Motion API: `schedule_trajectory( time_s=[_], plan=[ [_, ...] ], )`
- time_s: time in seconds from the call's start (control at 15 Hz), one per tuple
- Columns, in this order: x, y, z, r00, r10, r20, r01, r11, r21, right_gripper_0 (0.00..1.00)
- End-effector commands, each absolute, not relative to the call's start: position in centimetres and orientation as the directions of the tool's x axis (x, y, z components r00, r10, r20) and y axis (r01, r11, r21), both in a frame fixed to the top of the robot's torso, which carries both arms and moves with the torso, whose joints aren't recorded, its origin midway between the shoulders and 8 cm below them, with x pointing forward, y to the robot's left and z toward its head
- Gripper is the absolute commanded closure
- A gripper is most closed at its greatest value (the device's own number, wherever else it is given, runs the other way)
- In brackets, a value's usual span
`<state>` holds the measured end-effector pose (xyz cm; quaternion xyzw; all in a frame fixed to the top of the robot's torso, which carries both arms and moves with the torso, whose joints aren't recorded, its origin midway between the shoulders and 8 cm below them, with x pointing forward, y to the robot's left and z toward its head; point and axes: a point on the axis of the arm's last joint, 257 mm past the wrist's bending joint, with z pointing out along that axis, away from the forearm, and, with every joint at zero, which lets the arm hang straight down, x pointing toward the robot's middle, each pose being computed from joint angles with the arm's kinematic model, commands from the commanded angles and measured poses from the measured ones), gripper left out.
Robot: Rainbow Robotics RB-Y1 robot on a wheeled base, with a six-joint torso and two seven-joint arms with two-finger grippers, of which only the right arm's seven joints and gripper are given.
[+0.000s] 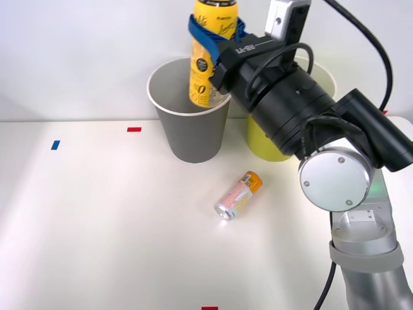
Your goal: Put cans in the gray bin, plastic bottles in the light green bin
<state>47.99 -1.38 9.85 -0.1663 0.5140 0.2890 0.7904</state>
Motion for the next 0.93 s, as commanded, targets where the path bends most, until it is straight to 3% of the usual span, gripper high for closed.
schedule_trajectory(
  time_s=[0.07,0.33,0.93],
  plan=[
    [49.6,-5.6,11.1,0.359,0.252,-0.899,-0.548,0.837,0.016,1.0],
    [51.6,-10.5,11.2,0.385,0.211,-0.898,-0.447,0.895,0.019,1.0],
    [61.3,-14.9,10.4,0.345,0.146,-0.927,-0.31,0.95,0.034,1.0]
  ],
)
